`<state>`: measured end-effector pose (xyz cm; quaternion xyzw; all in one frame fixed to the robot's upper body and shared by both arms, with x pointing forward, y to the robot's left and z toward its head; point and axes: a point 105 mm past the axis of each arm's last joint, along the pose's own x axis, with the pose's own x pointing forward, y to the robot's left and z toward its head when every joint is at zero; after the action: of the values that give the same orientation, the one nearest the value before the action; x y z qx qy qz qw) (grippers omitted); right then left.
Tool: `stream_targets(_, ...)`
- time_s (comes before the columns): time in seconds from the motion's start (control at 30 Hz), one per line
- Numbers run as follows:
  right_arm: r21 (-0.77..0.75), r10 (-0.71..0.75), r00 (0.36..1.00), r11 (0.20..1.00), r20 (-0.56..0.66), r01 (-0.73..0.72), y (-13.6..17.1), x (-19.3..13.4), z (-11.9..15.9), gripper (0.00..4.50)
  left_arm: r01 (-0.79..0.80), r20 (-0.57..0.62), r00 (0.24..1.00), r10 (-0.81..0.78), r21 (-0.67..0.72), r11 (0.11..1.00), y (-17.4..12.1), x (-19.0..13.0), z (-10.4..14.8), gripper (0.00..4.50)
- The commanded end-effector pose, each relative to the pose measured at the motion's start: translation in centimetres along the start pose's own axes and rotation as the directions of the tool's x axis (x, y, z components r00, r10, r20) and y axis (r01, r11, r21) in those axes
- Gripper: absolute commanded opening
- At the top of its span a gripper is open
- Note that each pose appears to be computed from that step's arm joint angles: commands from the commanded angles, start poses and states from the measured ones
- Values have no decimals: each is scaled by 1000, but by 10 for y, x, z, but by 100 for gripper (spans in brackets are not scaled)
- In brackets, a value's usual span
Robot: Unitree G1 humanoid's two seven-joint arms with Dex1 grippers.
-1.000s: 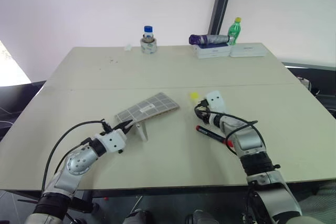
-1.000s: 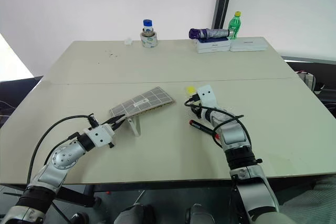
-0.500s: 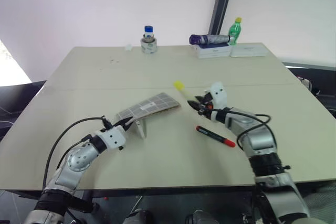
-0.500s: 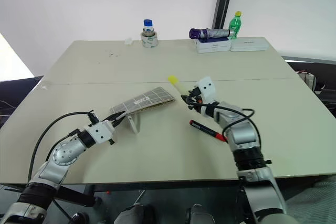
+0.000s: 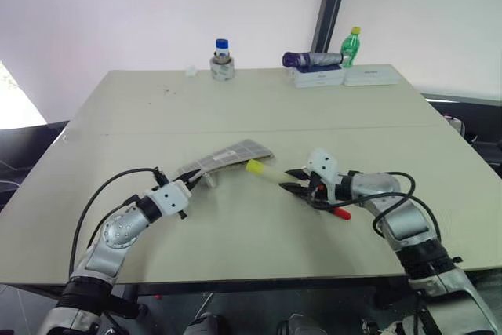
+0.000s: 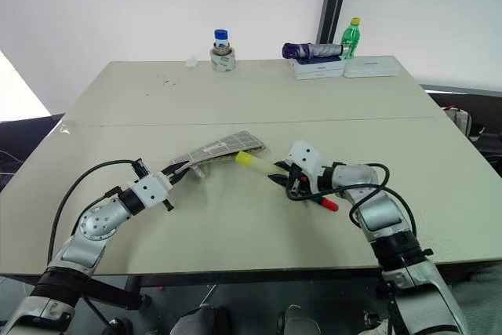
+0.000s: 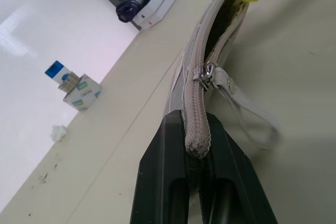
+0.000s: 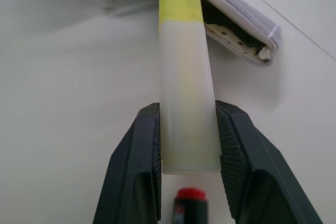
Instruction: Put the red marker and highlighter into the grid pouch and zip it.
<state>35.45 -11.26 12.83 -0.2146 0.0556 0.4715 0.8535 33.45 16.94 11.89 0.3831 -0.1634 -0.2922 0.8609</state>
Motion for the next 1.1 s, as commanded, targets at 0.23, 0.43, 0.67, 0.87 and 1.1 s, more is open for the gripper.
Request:
stream_targets(0.23,-134,-18,1000,991,-16,15,-8,12,11,88,43,72,996,-47,54,998,-5,5,21,0)
stream_targets(0.43,-317,83,996,944,-32,-89,9,34,33,88,135,91,984,-154,188,973,-13,8,30,0)
stream_targets(0.67,-504,219,975,838,-36,-207,31,54,48,88,210,140,959,-246,234,949,-20,12,42,0)
stream_targets(0.87,-536,225,974,824,14,-183,33,63,54,88,191,138,964,-225,222,956,-11,10,40,0)
stream_targets(1.1,-460,248,968,864,33,-206,31,49,51,401,148,93,981,-167,190,971,2,2,28,0)
